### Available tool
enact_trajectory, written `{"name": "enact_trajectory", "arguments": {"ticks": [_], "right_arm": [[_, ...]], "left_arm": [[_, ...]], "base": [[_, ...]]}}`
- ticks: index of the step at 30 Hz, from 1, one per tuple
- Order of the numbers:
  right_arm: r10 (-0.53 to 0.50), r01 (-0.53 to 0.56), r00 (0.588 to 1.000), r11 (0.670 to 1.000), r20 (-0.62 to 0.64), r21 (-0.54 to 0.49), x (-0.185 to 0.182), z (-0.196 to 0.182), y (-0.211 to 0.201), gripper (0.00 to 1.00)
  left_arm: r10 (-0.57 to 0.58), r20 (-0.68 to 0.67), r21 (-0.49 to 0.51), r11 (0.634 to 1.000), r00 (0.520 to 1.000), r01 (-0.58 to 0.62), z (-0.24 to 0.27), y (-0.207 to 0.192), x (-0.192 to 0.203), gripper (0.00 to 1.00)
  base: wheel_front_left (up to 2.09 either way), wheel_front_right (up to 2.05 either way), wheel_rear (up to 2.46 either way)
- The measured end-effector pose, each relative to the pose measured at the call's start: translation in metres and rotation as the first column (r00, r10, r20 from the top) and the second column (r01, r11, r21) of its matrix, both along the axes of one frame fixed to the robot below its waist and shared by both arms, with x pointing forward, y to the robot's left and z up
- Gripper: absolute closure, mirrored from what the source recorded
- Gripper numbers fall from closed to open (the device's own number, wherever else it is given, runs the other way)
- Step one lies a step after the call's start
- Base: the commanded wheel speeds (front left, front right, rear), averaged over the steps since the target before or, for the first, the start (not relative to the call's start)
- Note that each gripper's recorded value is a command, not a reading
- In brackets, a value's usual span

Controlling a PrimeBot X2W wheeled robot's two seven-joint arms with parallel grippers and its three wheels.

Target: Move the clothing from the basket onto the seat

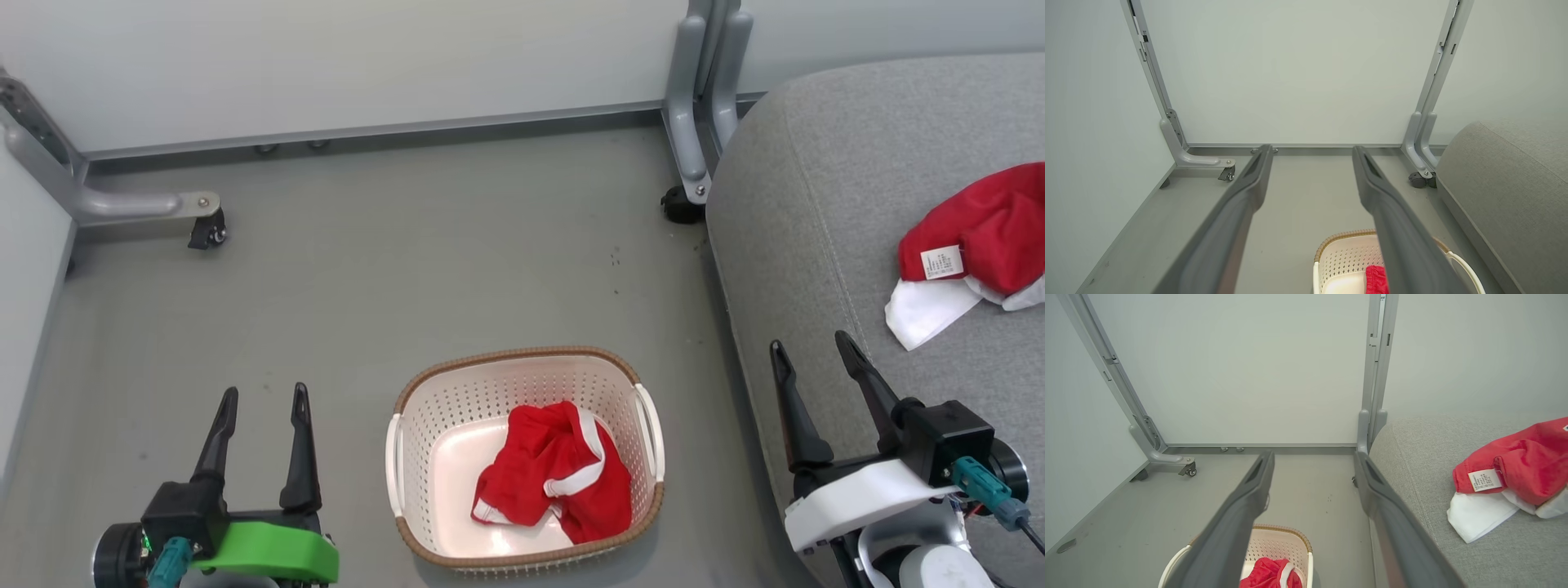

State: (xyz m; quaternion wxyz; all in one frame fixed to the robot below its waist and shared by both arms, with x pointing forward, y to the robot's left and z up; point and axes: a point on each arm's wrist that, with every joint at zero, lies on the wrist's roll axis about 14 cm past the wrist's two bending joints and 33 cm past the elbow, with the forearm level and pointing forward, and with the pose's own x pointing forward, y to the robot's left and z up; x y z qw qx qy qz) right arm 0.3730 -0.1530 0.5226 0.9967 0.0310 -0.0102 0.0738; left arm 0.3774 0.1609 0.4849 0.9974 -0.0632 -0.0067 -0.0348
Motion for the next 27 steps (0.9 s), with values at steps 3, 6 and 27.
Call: {"name": "enact_trajectory", "arguments": {"ticks": [3, 6, 27], "right_arm": [[0.002, -0.002, 1.000, 1.000, -0.004, 0.004, -0.005, 0.001, 0.001, 0.00], [0.003, -0.003, 1.000, 1.000, -0.005, 0.006, -0.009, 0.003, 0.001, 0.00], [0.001, -0.001, 1.000, 1.000, -0.016, 0.011, -0.012, 0.002, 0.000, 0.00]], "left_arm": [[0.000, -0.005, 0.009, 1.000, 1.000, 0.000, -0.002, 0.000, -0.006, 0.00], [0.000, -0.001, 0.013, 1.000, 1.000, 0.000, 0.000, 0.001, -0.008, 0.00], [0.004, -0.044, 0.021, 1.000, 0.999, -0.003, -0.014, 0.005, -0.014, 0.00]], "base": [[0.00, 0.00, 0.00], [0.00, 0.00, 0.00], [0.00, 0.00, 0.00]]}}
